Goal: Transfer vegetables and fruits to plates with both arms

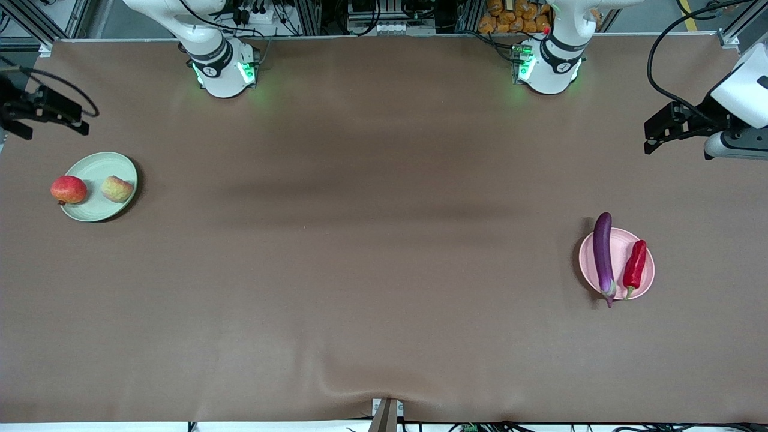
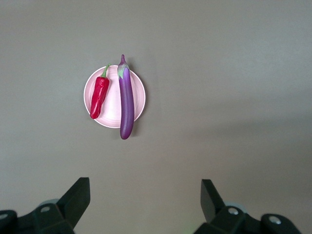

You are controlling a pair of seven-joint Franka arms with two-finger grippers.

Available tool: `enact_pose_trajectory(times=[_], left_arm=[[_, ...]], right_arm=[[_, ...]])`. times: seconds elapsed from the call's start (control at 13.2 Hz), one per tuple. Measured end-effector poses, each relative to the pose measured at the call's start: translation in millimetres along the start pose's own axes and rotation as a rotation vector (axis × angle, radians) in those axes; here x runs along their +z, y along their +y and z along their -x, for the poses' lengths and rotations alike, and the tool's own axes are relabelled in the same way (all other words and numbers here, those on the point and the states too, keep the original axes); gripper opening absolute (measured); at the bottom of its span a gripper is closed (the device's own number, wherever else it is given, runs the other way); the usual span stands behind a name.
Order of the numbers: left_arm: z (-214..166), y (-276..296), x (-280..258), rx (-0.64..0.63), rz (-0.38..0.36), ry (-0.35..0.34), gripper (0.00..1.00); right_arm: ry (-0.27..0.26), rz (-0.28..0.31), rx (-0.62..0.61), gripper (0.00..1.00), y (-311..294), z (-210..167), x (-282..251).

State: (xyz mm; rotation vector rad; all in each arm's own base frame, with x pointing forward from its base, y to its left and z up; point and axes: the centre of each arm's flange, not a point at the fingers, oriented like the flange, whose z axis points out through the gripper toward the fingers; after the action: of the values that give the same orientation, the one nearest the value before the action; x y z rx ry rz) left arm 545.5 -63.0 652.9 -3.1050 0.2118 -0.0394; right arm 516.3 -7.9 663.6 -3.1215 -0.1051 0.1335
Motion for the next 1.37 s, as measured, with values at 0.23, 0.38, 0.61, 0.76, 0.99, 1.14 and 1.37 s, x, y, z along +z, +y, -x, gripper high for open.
enact_pose_trajectory(times=[0.23,0.38,0.61,0.76,0.99,1.14,1.37], left_arm=[[0,-1,0,-0.001,0.000,-0.001,1.00],[0,-1,0,-0.001,0.000,-0.001,1.00],[0,-1,0,-0.001,0.000,-0.001,1.00],[0,-1,0,-0.001,0.000,-0.001,1.00],[0,-1,0,-0.002,0.000,-0.001,1.00],[0,-1,0,-0.002,0.000,-0.001,1.00],[0,-1,0,-0.002,0.000,-0.001,1.00]], right_arm=[[0.022,0.001,0.012,1.00,5,11,9],[0.026,0.001,0.014,1.00,6,12,9],[0.051,0.004,0.002,1.00,3,11,0],[0.059,0.006,-0.008,1.00,-2,11,-6],[0.057,0.006,-0.012,1.00,-4,10,-6],[0.056,0.006,-0.013,1.00,-4,9,-5],[0.067,0.007,-0.018,1.00,-7,7,-6]])
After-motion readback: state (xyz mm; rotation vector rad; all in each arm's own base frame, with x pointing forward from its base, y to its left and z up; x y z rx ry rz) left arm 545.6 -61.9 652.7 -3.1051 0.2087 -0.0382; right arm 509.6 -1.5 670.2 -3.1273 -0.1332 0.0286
